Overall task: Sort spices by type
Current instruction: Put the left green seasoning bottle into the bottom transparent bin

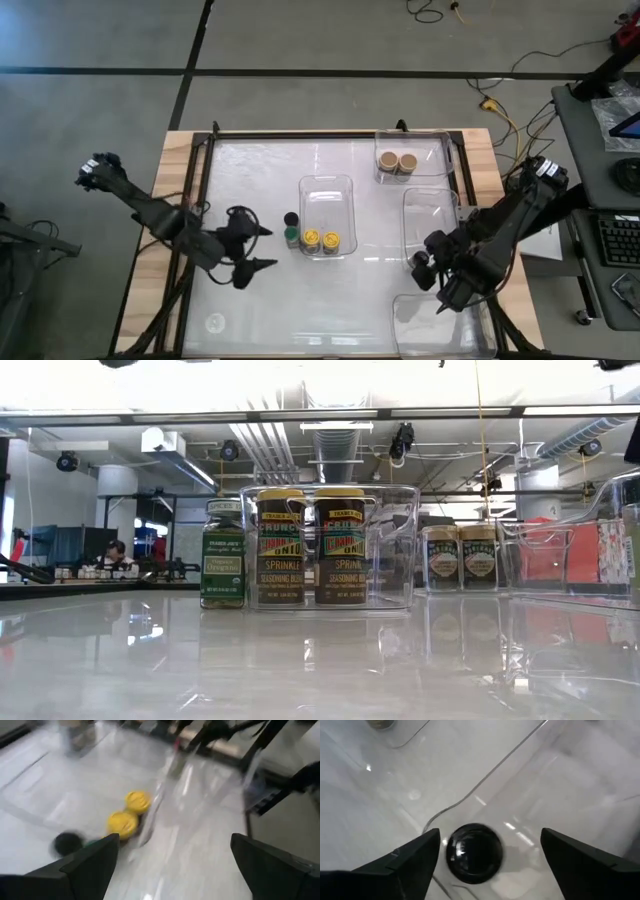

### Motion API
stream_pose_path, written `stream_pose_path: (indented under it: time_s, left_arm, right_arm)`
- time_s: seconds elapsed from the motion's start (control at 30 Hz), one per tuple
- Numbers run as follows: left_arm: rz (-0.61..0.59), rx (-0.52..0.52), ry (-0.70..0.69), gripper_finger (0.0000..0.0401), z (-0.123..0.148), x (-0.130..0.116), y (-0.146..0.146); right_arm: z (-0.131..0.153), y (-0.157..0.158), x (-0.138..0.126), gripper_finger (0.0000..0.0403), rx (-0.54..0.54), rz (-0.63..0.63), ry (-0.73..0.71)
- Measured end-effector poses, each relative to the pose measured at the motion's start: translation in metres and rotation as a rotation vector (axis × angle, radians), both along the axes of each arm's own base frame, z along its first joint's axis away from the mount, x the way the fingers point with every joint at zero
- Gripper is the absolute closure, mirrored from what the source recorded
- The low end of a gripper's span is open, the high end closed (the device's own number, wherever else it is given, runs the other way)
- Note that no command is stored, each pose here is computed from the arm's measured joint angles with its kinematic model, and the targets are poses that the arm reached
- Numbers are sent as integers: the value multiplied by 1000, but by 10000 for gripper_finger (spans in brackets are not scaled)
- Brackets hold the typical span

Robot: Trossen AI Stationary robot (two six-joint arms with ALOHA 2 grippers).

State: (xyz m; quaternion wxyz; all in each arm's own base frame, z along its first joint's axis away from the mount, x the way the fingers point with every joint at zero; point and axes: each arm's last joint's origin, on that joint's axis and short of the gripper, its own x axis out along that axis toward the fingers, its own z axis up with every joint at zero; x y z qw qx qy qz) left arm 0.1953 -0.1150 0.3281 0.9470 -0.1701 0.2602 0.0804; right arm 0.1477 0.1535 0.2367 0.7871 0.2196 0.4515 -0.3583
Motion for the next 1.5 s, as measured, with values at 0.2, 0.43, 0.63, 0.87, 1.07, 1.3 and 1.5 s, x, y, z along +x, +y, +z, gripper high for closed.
stream_pose_path:
  time_s: [0.2, 0.43, 0.63, 0.87, 1.07, 1.3, 1.5]
  left_arm:
    - [130, -78, 399, 35, 12, -35, 19]
    - [113, -54, 758, 35, -4, -55, 27]
    - [-102, 58, 1007, 35, -38, -54, 30]
    - [-240, 4, 1085, 35, -48, -49, 50]
    - [-242, 2, 1253, 35, -72, -41, 73]
    - [-344, 21, 1485, 35, -107, -34, 75]
    - [-393, 62, 1604, 35, -129, -38, 77]
  right_arm:
    - [29, -3, -2, 53, -69, 43, 46]
    - [51, -4, 6, 54, -136, 85, -62]
    - [60, -8, 16, 54, -159, 111, -83]
    - [80, -7, 25, 51, -153, 177, -95]
    - [88, -7, 31, 53, -155, 193, -96]
    - [87, -5, 33, 54, -133, 193, -99]
    - [87, -4, 33, 57, -123, 186, -105]
